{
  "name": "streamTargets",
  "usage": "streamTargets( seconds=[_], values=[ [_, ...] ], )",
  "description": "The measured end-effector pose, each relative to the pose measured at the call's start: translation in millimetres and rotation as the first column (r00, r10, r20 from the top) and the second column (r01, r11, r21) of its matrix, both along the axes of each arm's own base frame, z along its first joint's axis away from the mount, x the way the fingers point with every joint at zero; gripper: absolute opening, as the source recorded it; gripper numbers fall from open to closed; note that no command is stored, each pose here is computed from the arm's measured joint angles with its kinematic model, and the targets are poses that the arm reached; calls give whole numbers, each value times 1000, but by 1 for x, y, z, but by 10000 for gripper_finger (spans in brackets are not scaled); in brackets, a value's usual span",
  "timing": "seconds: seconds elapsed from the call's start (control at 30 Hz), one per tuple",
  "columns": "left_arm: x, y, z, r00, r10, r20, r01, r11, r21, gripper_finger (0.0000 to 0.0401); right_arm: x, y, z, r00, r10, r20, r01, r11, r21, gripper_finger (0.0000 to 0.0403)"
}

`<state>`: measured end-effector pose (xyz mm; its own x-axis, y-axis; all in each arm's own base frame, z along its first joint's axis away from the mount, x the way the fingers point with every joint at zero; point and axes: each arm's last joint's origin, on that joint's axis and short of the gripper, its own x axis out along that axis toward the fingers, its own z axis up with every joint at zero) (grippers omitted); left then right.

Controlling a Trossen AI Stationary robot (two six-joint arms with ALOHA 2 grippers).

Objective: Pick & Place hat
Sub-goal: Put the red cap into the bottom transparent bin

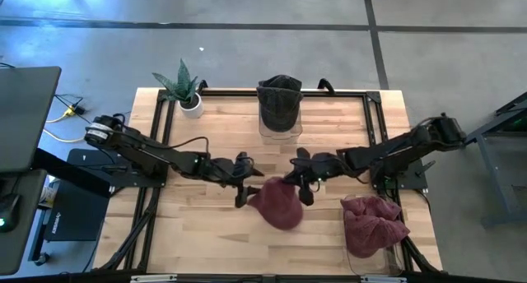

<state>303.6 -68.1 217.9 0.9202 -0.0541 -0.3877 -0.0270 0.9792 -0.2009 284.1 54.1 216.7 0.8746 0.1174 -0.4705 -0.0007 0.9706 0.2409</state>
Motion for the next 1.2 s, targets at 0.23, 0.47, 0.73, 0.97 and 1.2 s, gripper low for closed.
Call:
streamTargets(
  seconds=[0.23,0.47,0.73,0.97,1.2],
  values=[
    [0,9,19,958,276,-71,-254,939,230,255,-5,3,-7,988,-145,-60,142,989,-48,4],
    [1,-1,19,941,325,-89,-299,927,225,255,-6,2,-8,976,-206,-66,201,977,-70,4],
    [22,-10,-23,919,360,-161,-343,931,126,255,-6,5,-8,980,-187,-61,182,980,-80,5],
    [41,0,-42,963,190,-192,-201,979,-41,255,-6,5,-8,982,-179,-61,173,981,-90,9],
    [48,7,-51,976,26,-216,-59,987,-151,203,-6,7,-8,984,-165,-64,159,983,-88,3]
  ],
)
